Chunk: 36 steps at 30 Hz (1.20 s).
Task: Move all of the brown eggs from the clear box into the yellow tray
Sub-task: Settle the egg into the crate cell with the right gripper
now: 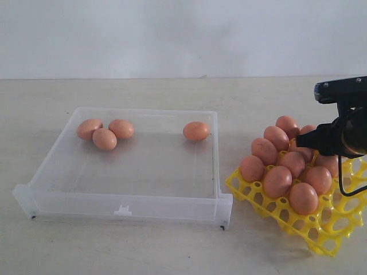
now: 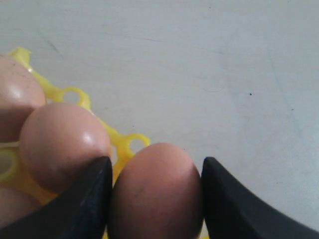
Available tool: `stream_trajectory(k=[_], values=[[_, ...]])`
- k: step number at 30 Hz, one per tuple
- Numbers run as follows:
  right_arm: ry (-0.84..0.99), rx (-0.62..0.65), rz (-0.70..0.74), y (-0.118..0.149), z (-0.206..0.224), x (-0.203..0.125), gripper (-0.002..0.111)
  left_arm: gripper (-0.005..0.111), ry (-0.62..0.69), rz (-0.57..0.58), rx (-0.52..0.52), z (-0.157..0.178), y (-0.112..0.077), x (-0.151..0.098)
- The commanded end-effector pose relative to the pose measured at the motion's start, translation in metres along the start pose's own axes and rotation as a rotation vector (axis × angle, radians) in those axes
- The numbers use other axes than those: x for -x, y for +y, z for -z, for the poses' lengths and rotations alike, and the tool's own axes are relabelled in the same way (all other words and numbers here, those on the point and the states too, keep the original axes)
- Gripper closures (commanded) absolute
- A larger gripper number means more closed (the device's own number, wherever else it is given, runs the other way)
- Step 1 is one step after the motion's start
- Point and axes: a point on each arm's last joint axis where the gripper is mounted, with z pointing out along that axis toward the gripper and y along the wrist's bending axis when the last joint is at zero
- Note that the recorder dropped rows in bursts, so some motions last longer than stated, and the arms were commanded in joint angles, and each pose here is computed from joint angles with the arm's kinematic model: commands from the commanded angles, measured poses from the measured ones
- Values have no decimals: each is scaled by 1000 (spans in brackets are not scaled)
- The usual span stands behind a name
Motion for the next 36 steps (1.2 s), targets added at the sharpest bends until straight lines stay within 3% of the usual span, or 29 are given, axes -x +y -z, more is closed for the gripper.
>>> stream_trajectory(k=[1, 15, 30, 36], values=[[-8, -2, 1, -1, 0, 3, 107, 111, 0, -4, 1, 0, 0, -1], [-21, -46, 0, -5, 0, 4, 107, 111, 0, -4, 1, 0, 0, -1], [7, 25, -39, -2, -1, 2, 107, 111, 0, -4, 1, 0, 0, -1], [17, 13, -62, -11, -5, 2, 92, 111, 0, -4, 1, 0, 0, -1]])
